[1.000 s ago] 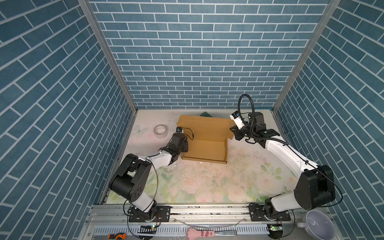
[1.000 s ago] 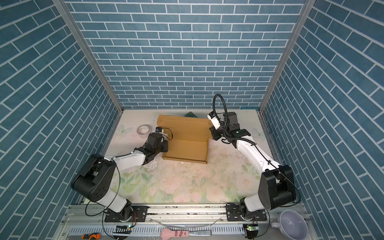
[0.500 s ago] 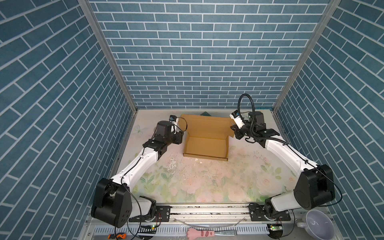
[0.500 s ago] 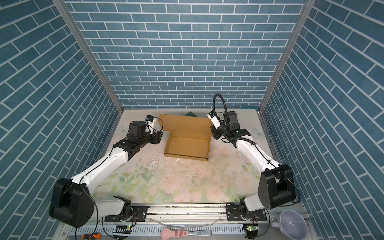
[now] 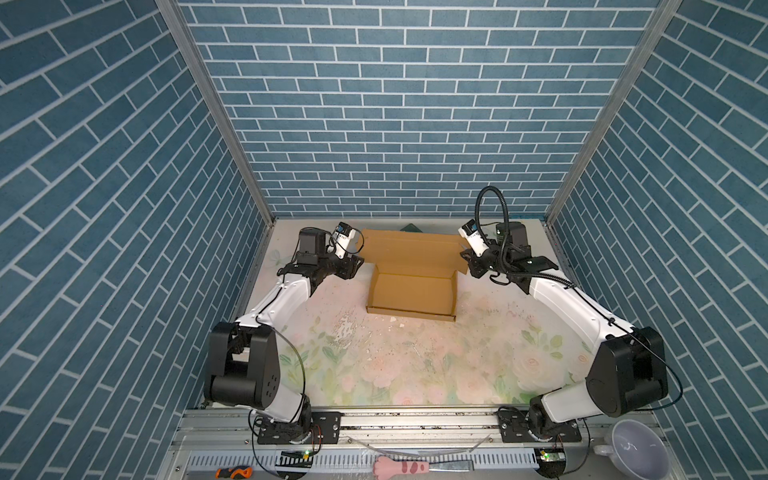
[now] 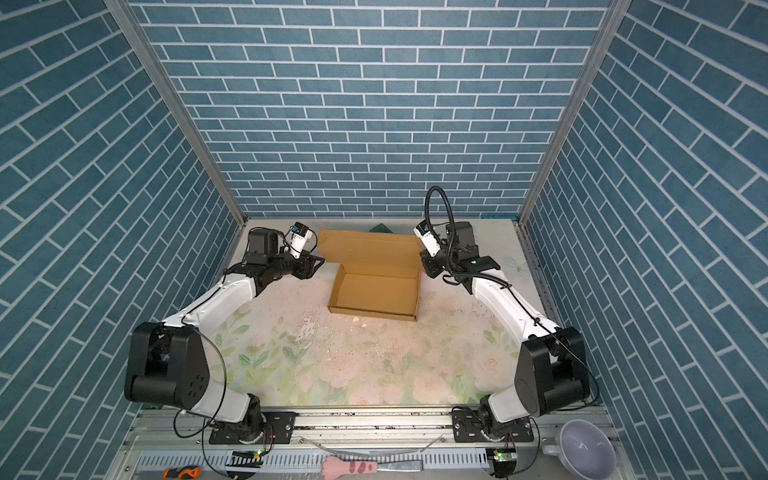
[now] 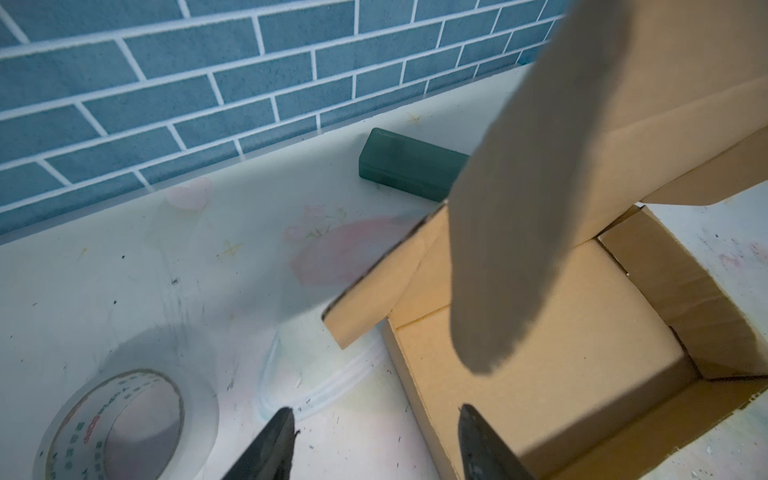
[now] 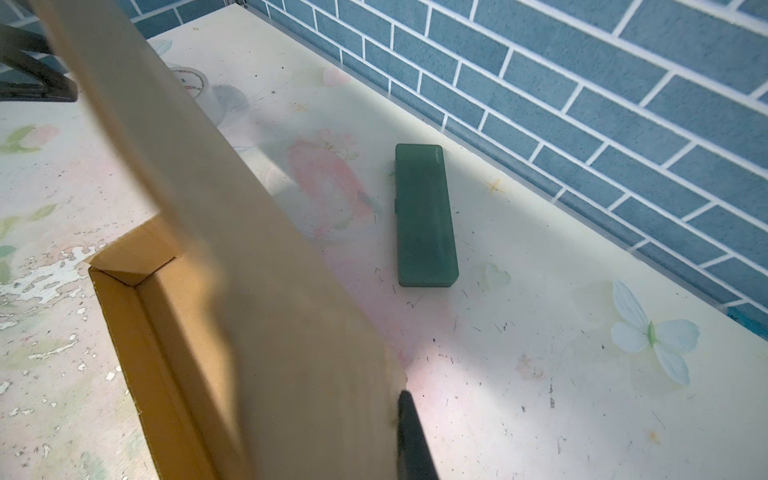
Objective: Fold the paper box
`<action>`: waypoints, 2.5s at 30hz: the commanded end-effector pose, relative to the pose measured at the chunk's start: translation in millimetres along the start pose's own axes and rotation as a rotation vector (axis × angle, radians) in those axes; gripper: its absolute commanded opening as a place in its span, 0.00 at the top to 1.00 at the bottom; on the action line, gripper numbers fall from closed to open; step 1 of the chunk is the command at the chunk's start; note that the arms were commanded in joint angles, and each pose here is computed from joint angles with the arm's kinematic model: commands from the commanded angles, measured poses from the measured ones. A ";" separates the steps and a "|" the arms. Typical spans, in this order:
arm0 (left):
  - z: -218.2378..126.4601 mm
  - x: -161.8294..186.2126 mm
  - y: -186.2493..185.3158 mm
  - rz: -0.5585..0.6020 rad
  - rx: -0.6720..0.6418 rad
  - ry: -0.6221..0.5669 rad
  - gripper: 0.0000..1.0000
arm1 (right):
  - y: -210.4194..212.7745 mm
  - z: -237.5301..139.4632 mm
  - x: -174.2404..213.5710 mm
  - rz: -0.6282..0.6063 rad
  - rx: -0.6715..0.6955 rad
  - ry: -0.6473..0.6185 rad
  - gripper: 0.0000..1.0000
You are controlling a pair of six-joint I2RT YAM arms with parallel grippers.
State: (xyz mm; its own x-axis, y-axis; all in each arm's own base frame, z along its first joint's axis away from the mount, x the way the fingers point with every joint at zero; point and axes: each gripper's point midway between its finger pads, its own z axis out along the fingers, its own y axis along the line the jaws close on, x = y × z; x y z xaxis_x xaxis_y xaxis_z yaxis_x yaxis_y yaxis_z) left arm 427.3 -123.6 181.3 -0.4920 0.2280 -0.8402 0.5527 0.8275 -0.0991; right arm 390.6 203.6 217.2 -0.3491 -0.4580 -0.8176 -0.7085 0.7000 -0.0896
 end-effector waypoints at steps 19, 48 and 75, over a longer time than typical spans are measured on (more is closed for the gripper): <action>27.8 -37.0 6.8 0.017 0.147 -0.166 0.69 | -0.9 -6.9 -27.5 -0.063 -0.005 -0.066 1.00; 41.3 -19.2 -61.4 -0.071 0.194 -0.215 0.98 | -0.8 7.5 -31.9 0.119 0.168 -0.233 1.00; 50.4 12.7 -84.2 -0.147 0.196 -0.184 0.98 | 13.9 16.5 -14.1 0.326 0.211 -0.270 1.00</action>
State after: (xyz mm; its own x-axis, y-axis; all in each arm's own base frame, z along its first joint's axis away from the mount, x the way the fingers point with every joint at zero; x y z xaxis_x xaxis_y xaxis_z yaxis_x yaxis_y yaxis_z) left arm 431.4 -191.4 158.7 -0.4175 -0.0244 -0.9083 0.5388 0.7983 -0.2691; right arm 407.6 200.6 205.1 -0.3742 -0.1141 -0.9203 -0.3664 0.9298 0.0337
